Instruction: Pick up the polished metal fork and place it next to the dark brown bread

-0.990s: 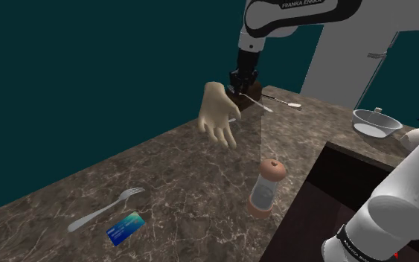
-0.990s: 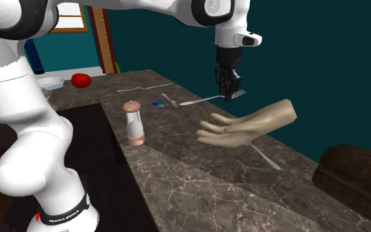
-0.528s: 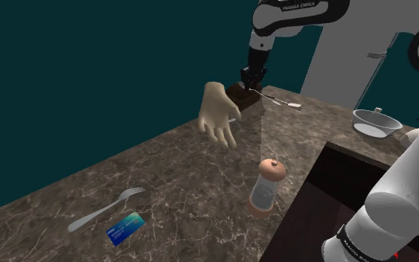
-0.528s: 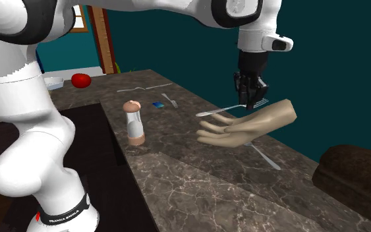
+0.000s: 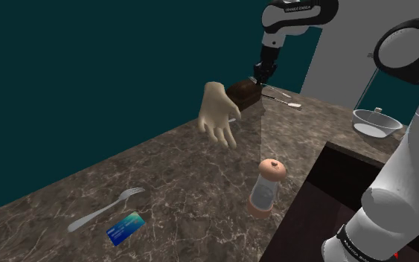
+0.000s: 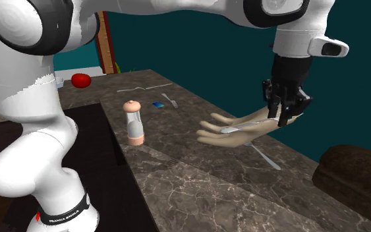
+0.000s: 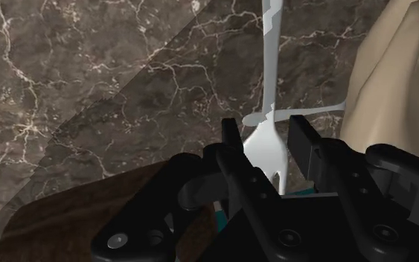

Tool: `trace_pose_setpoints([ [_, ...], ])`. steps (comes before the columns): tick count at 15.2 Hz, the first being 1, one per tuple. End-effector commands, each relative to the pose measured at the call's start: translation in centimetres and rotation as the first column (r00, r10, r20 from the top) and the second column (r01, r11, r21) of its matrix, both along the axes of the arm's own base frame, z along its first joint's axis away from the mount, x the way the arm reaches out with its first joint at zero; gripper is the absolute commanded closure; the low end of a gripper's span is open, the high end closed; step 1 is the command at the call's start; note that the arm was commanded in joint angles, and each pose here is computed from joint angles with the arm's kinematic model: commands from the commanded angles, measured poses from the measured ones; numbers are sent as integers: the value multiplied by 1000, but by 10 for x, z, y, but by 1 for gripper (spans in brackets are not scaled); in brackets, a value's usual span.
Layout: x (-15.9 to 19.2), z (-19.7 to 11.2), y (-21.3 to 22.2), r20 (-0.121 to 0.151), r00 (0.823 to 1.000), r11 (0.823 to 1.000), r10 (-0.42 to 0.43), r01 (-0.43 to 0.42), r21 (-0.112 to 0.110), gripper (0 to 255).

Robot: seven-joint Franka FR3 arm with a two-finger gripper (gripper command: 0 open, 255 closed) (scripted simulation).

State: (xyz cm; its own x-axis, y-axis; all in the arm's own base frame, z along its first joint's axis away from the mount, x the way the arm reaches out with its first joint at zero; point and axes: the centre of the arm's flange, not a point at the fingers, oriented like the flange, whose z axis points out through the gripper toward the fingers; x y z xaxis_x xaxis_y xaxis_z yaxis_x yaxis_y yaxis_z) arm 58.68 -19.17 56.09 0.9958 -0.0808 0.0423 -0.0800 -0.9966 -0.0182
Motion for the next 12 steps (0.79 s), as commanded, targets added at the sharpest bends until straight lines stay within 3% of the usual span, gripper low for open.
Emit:
trace_pose_setpoints([
  [1, 6, 0, -27, 0, 1000, 1000, 1, -1, 0, 255],
  [5, 16, 0, -80, 0, 1000, 1000, 1, -1, 0, 255],
  [12, 16, -37, -80, 0, 1000, 1000, 1, -1, 0, 255],
])
